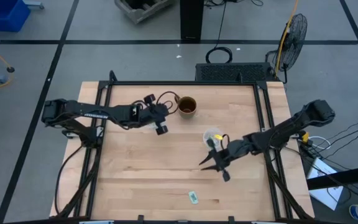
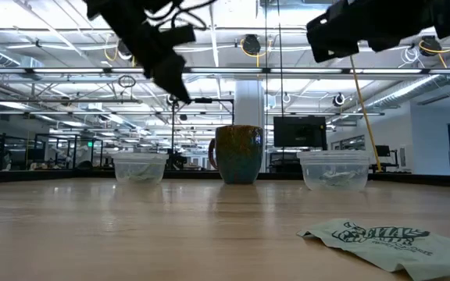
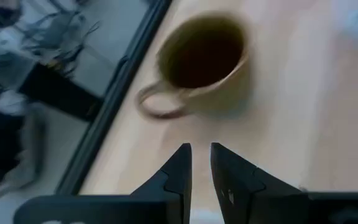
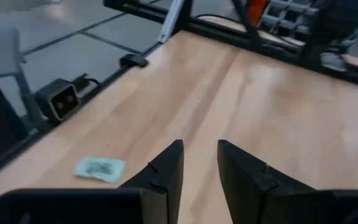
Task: Pick and place Stevia / Truvia into bins
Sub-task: Put the white stevia packet into the right round transparent container
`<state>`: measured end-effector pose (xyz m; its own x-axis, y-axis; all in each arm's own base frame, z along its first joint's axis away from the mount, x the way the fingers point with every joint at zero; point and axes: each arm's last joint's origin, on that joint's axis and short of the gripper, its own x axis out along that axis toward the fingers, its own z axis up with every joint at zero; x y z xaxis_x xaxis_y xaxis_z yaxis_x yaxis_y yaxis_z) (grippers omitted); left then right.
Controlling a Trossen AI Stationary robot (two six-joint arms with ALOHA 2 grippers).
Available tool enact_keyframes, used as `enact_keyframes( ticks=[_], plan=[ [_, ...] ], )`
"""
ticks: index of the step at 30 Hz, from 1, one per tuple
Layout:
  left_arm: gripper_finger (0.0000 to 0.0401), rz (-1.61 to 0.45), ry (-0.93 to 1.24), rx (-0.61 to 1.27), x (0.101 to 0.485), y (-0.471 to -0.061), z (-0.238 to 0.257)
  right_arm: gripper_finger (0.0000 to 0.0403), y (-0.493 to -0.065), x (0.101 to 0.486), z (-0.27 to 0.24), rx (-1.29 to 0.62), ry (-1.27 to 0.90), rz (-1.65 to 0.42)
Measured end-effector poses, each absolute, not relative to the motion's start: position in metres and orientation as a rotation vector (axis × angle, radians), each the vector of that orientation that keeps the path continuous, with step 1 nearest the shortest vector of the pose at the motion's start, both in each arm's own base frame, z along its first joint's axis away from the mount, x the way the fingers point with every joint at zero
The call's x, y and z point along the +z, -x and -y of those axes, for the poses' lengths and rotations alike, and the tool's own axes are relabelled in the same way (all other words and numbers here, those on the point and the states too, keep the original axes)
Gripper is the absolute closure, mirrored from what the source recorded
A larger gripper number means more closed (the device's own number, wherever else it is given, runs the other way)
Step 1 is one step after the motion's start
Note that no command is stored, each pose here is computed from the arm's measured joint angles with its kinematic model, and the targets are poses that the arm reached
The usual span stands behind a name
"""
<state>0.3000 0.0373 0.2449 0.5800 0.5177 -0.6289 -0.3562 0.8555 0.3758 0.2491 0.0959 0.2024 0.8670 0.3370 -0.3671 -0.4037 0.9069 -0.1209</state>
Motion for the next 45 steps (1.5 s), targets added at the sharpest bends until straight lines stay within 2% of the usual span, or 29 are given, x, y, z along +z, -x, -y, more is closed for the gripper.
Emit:
enact_keyframes(
  ticks=[7, 16, 20, 26, 36, 45],
  plan=[
    [0.0334, -0.645, -0.166, 0.413, 0.267, -0.314, -0.011, 0.0307, -0.274, 0.189, -0.137, 0.465, 0.138, -0.448],
    [0.0334, -0.617, -0.182, 0.343, 0.269, -0.315, 0.014, 0.0260, -0.300, 0.153, -0.182, 0.518, 0.105, -0.571],
    [0.0334, -0.617, -0.192, 0.326, 0.268, -0.315, 0.020, 0.0253, -0.304, 0.133, -0.180, 0.495, 0.041, -0.655],
    [0.0334, -0.617, -0.192, 0.327, 0.268, -0.315, 0.019, 0.0259, -0.312, 0.133, -0.166, 0.584, -0.029, -0.662],
    [0.0334, -0.605, -0.191, 0.333, 0.269, -0.315, 0.019, 0.0252, -0.327, 0.099, -0.168, 0.713, -0.071, -0.676],
    [0.0334, -0.602, -0.190, 0.334, 0.270, -0.316, 0.019, 0.0254, -0.338, 0.096, -0.162, 0.744, -0.029, -0.666]
  ],
)
